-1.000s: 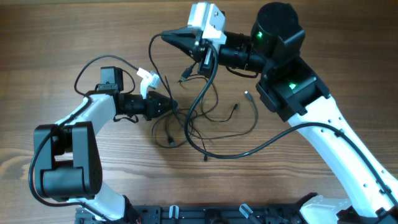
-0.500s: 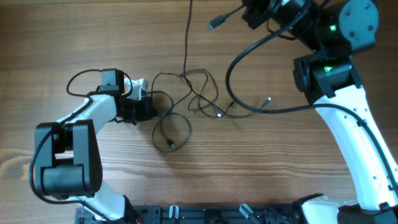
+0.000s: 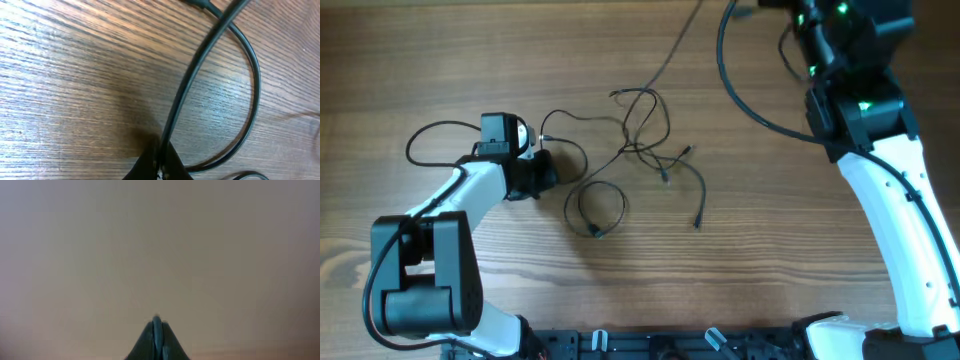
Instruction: Untangle cables
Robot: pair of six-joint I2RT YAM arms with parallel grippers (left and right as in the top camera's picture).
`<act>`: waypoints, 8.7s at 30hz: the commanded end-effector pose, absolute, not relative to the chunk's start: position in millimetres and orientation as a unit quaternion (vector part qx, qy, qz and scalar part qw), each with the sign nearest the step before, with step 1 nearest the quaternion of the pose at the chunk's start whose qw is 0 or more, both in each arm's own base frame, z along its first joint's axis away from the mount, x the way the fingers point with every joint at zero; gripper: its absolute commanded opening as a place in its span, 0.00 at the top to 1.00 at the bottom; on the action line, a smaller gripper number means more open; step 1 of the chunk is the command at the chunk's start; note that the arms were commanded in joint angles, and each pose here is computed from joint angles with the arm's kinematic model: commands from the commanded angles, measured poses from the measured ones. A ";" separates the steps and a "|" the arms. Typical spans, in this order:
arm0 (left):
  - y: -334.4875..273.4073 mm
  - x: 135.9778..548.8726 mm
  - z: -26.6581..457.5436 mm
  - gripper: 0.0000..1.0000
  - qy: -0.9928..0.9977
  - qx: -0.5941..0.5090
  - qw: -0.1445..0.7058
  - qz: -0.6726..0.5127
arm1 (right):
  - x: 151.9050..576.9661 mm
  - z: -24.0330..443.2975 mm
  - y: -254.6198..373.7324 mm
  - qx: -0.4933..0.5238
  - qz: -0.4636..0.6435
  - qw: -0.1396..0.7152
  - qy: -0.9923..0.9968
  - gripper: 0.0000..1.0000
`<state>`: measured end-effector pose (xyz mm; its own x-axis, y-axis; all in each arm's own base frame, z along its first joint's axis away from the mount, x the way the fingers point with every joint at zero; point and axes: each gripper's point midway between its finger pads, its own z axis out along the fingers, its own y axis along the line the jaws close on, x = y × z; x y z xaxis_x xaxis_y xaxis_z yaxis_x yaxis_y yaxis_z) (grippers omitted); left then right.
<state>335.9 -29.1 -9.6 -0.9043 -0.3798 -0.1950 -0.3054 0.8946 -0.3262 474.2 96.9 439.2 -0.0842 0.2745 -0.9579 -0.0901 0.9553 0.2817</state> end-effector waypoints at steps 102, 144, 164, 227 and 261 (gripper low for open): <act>1.7 305.2 -55.3 0.90 0.960 -0.259 0.083 -0.070 | 270.6 289.7 350.8 -0.532 0.207 0.418 0.707 0.96; 1.7 305.7 -55.3 0.18 0.960 -0.258 0.085 -0.070 | 342.6 554.2 158.6 -0.100 -0.053 0.806 0.581 0.95; 38.9 329.7 72.9 0.00 0.969 -0.030 0.029 0.245 | 392.3 419.5 78.8 -0.024 0.079 0.617 0.782 0.96; -42.2 406.6 179.6 0.00 0.986 0.058 0.155 -0.030 | 371.5 121.0 144.3 -0.071 -0.028 0.097 0.992 0.27; -42.6 406.3 179.5 0.00 0.986 0.058 0.155 -0.031 | 462.8 -18.9 32.1 0.014 -0.037 0.110 0.993 0.94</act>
